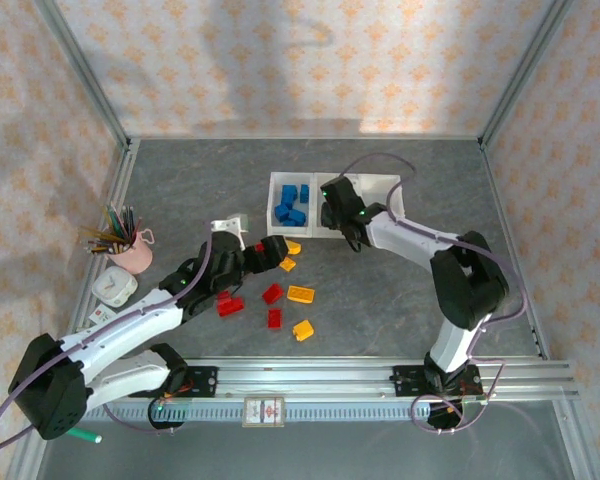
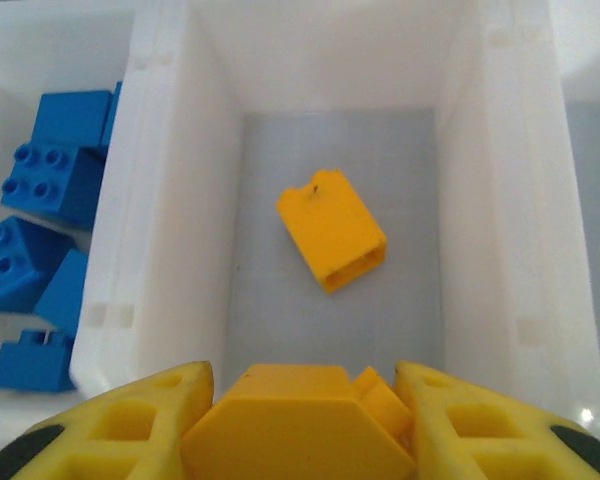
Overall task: Sort the legos into containers by color
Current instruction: Place the lego in the container.
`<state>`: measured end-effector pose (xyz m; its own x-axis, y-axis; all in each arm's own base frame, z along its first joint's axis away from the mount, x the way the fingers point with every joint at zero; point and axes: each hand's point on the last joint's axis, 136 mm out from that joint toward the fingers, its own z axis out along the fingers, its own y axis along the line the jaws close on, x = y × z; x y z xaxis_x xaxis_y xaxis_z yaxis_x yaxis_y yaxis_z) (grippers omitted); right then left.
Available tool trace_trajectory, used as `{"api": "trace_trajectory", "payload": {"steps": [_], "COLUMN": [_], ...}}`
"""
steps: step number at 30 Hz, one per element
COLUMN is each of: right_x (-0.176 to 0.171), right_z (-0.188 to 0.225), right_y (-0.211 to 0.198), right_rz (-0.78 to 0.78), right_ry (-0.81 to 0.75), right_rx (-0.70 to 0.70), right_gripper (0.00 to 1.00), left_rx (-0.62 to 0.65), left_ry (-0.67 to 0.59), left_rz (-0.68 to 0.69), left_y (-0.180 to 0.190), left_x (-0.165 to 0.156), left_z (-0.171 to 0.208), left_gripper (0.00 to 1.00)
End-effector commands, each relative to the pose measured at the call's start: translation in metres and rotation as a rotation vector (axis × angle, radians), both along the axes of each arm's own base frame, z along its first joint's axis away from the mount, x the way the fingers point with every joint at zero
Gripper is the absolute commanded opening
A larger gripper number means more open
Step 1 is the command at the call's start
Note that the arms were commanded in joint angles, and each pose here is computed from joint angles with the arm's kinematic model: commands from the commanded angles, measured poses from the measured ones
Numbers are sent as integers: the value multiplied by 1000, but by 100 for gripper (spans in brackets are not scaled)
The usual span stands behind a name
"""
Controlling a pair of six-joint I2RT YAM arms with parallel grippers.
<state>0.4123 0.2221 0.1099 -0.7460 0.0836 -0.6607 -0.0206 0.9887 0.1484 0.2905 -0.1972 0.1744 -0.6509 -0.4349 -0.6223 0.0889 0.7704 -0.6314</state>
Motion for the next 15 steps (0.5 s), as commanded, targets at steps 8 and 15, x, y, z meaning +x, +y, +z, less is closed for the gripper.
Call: {"api": "trace_trajectory", "payload": {"steps": [8,15], "right_x": [21,13], "right_z": [-7,16], "right_y": [9,3], "right_rz": [17,17], "right_ry": [12,-15], "right_rx": [-8,-1], "right_gripper": [57,62], "left_rx": [-11,-10], "left_ry": [-74,-86], "left_rz": [-23,-20], "left_y": [-11,-9], "left_x": [10,9], "left_z": [24,29], "left_gripper": [99,99]}}
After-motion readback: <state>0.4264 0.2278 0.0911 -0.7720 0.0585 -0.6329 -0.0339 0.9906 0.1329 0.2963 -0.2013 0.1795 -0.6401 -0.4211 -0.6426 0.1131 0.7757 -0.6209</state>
